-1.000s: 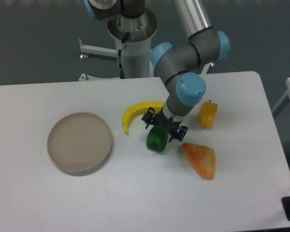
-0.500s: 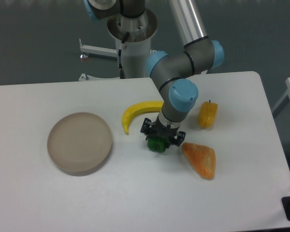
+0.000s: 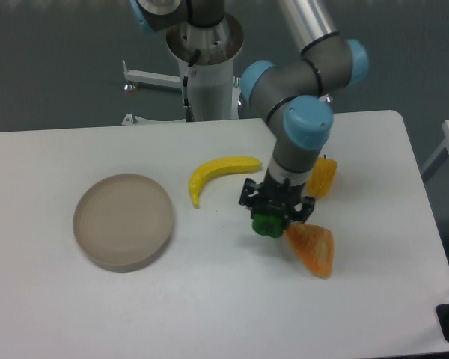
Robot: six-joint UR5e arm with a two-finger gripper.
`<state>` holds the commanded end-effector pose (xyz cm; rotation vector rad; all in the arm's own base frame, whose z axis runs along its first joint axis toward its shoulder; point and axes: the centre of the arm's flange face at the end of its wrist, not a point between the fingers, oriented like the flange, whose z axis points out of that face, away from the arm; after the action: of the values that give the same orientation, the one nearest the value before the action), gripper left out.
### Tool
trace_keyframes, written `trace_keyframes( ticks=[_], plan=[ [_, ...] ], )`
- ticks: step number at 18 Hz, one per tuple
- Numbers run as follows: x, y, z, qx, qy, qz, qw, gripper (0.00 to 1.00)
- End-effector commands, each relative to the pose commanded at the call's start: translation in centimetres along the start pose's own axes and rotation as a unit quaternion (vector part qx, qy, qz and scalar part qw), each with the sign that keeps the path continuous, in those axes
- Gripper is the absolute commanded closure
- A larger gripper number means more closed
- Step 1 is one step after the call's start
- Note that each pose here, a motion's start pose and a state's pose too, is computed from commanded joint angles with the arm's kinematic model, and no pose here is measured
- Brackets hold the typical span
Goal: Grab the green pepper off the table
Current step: 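Lift the held green pepper up off the table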
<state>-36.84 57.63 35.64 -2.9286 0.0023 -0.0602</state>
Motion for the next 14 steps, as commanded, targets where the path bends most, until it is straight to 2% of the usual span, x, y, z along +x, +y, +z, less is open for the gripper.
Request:
trace_keyframes(
  ticks=[2,3,6,10,14],
  plan=[
    [-0.5,-0.3,-1.3,-0.013,0.01,0.033,0.9993,0.85],
    [-1.2,-0.1,-2.2,-0.034,0.004,0.074,0.9966,0.85],
    [-2.6,0.9,-3.4,-0.087,-0.019,0.158,0.9834,0.84],
    [-3.0,1.1,-3.5,-0.092,-0.017,0.227,0.9694,0.83],
    [-3.1,1.2,-3.3,-0.096,-0.008,0.302,0.9485,0.82]
  ],
)
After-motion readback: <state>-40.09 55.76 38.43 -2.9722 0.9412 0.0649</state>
